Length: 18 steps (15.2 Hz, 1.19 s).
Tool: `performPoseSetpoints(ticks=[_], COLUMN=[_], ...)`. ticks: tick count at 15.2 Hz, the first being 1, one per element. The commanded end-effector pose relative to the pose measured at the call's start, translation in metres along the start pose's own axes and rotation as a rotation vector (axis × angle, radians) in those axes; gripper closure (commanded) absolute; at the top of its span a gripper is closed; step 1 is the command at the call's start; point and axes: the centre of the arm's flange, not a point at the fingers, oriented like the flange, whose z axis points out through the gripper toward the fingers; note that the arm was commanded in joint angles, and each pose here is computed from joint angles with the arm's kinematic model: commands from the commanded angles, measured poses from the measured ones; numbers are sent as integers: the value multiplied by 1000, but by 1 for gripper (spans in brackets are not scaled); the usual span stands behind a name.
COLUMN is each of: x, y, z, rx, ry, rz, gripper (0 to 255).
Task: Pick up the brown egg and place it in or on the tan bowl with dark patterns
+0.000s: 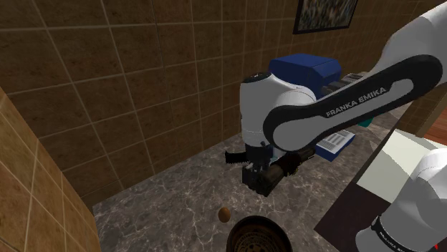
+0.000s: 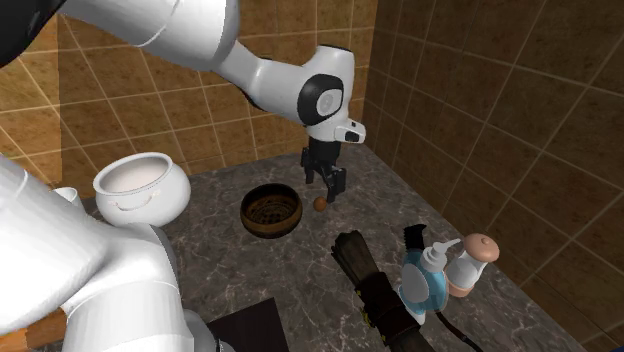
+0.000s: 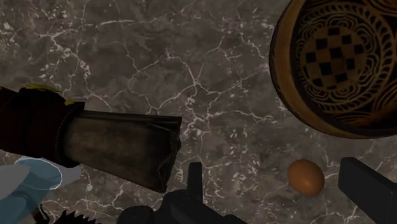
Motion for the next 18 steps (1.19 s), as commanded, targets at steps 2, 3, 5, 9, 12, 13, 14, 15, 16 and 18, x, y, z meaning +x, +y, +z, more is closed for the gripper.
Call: performPoseSetpoints(ticks=[2,3,5,9,12,13,14,15,16,18], x=[21,28,40,65,83,83,83,82,82,82], y=[-24,-31,-47,-79,-101,-101,-101,-101,-101,-101], z=[28,37,55,91,118,123,128,134,139,149], rx=[-2,-3,-6,-11,-15,-15,-15,-15,-15,-15], ry=[-6,-8,-13,-22,-28,-28,-28,-28,-28,-28], rz=[-2,-3,-5,-8,-11,-11,-11,-11,-11,-11], gripper=[0,0,0,0,0,0,0,0,0,0])
